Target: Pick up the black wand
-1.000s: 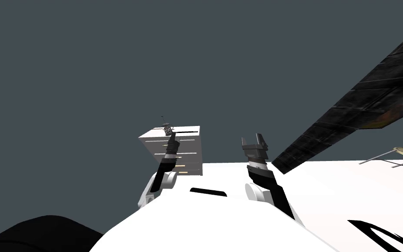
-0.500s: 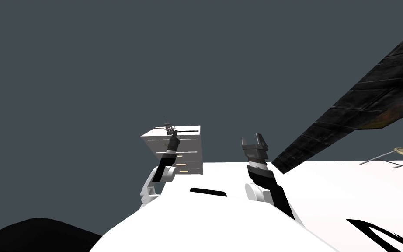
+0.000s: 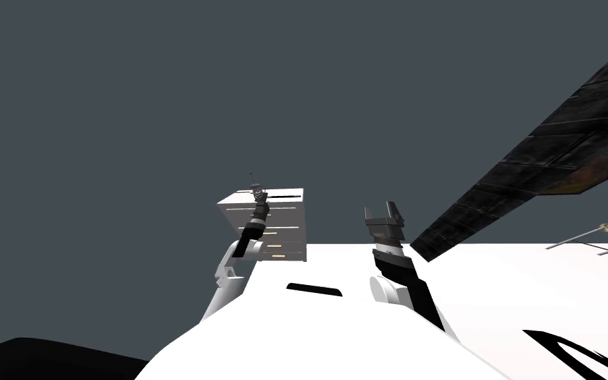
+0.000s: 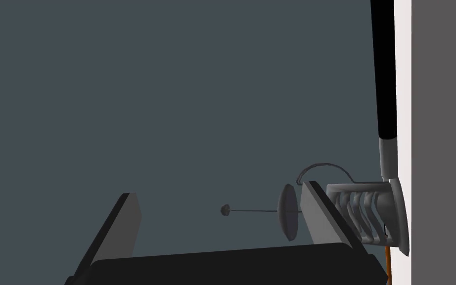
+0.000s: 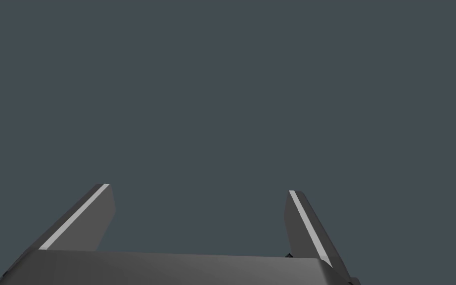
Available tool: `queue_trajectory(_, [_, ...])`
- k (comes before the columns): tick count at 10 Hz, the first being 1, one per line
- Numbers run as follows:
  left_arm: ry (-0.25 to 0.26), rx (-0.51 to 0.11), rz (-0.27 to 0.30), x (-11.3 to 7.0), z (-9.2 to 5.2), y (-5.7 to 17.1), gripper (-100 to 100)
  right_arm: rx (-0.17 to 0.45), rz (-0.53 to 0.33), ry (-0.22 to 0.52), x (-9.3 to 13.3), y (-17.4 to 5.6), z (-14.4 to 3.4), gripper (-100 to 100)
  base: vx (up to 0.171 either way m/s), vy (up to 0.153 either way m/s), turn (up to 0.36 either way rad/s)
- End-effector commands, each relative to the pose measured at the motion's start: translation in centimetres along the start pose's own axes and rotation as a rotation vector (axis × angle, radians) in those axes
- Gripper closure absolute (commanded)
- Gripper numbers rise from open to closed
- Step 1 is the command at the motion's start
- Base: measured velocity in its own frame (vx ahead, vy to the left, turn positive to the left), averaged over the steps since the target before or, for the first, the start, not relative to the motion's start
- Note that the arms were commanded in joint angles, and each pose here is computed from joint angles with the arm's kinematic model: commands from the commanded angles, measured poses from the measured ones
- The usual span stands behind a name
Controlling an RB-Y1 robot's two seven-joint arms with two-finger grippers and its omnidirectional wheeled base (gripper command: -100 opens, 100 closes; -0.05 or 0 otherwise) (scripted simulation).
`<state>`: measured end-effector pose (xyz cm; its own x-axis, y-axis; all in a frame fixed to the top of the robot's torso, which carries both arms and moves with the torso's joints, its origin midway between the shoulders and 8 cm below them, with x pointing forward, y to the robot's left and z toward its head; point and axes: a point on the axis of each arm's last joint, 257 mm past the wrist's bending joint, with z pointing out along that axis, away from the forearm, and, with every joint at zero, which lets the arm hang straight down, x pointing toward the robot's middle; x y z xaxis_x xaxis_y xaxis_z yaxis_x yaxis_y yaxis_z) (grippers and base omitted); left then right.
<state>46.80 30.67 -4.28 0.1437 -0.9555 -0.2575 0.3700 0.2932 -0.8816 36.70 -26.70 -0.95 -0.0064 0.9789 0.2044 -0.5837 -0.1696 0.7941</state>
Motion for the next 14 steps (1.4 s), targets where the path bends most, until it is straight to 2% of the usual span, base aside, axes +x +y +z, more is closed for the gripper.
queue_trajectory(1, [-0.003,-0.022,0.010,0.1,1.2,0.3,-100,0.000,0.000,0.000,0.0,0.0,0.0,0,-0.036,0.002,0.013])
queue_trajectory(2, [-0.016,-0.054,0.038,-1.1,2.0,1.6,-100,0.000,0.000,0.000,0.0,0.0,0.0,0,-0.043,0.002,0.026])
queue_trajectory(3, [-0.014,-0.059,0.033,-0.9,2.9,1.3,-100,0.000,0.000,0.000,0.0,0.0,0.0,0,-0.035,0.002,0.012])
queue_trajectory(4, [-0.031,-0.090,0.058,-2.2,3.8,2.4,-100,0.000,0.000,0.000,0.0,0.0,0.0,0,-0.041,0.007,0.025])
queue_trajectory(5, [-0.030,-0.096,0.053,-2.1,4.6,2.1,-100,0.000,0.000,0.000,0.0,0.0,0.0,0,-0.035,0.005,0.017])
queue_trajectory(6, [-0.030,-0.104,0.052,-2.0,4.6,2.3,-100,0.000,0.000,0.000,0.0,0.0,0.0,0,-0.012,0.002,-0.002])
queue_trajectory(7, [-0.049,-0.141,0.072,-3.4,5.7,3.4,-100,0.000,0.000,0.000,0.0,0.0,0.0,0,-0.021,0.002,0.030])
queue_trajectory(8, [-0.048,-0.144,0.067,-3.2,6.4,3.0,-100,0.000,0.000,0.000,0.0,0.0,0.0,0,-0.024,0.003,0.018])
queue_trajectory(9, [-0.071,-0.184,0.085,-4.8,7.0,4.4,-100,0.000,0.000,0.000,0.0,0.0,0.0,0,-0.031,0.006,0.031])
queue_trajectory(10, [-0.069,-0.180,0.077,-4.5,8.0,3.7,-100,0.000,0.000,0.000,0.0,0.0,0.0,0,-0.031,0.006,0.015])
queue_trajectory(11, [-0.069,-0.192,0.075,-4.5,8.1,3.8,-100,0.000,0.000,0.000,0.0,0.0,0.0,0,-0.014,0.004,-0.007])
queue_trajectory(12, [-0.092,-0.227,0.086,-5.9,9.0,4.8,-100,0.000,0.000,0.000,0.0,0.0,0.0,0,-0.020,0.004,0.028])
queue_trajectory(13, [-0.090,-0.228,0.078,-5.7,9.8,4.2,-100,0.000,0.000,0.000,0.0,0.0,0.0,0,-0.021,0.005,0.021])
queue_trajectory(14, [-0.090,-0.241,0.078,-5.7,9.7,4.6,-100,0.000,0.000,0.000,0.0,0.0,0.0,0,-0.009,0.002,-0.003])
